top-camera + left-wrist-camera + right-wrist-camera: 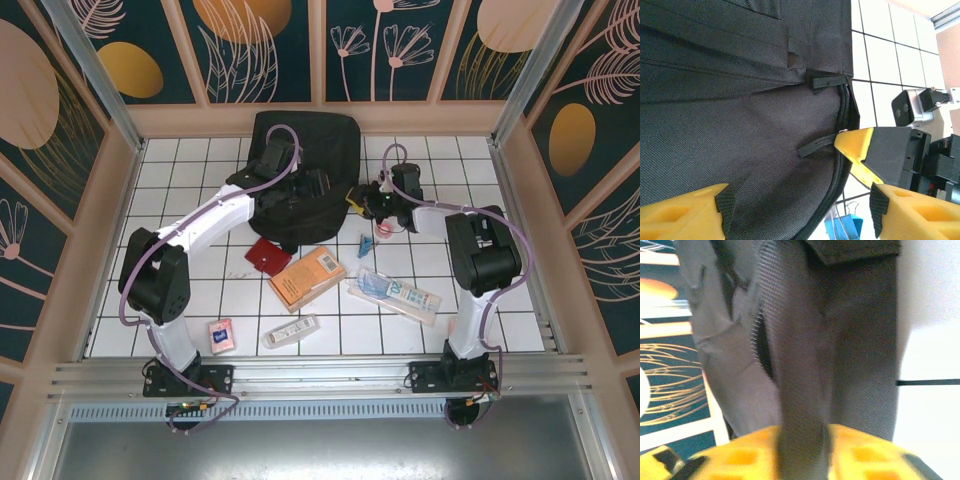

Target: Pack the student bag

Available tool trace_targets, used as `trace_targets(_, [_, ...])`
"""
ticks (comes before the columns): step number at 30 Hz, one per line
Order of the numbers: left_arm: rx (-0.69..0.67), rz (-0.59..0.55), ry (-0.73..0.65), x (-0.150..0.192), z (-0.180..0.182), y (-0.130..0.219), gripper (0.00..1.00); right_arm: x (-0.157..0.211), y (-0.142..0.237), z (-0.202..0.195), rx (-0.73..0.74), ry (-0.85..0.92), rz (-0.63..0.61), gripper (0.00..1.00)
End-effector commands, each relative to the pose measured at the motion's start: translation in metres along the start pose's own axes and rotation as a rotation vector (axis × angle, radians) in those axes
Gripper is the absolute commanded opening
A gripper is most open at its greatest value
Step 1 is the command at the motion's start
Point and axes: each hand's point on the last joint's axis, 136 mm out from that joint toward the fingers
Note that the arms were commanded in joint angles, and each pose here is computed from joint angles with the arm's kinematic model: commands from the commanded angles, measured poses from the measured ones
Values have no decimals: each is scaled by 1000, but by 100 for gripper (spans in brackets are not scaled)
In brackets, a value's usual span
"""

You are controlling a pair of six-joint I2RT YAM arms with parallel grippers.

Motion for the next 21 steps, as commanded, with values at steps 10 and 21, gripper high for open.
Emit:
trace_targets(10, [-50,-13,-70,-9,9,-20,75,10,30,86,-500,365,-44,0])
trace_targets(21, [226,-93,-464,-30,-28,-10,58,27,43,109,-751,517,-8,0])
Point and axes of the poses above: each hand's point on the last joint's axis, 136 mm out from that joint toward the fingers, its own y axis back along the fingers, its own z axis along the line the jaws close on, x = y × z, and after that the axes turned 3 degrees about y, right-handed
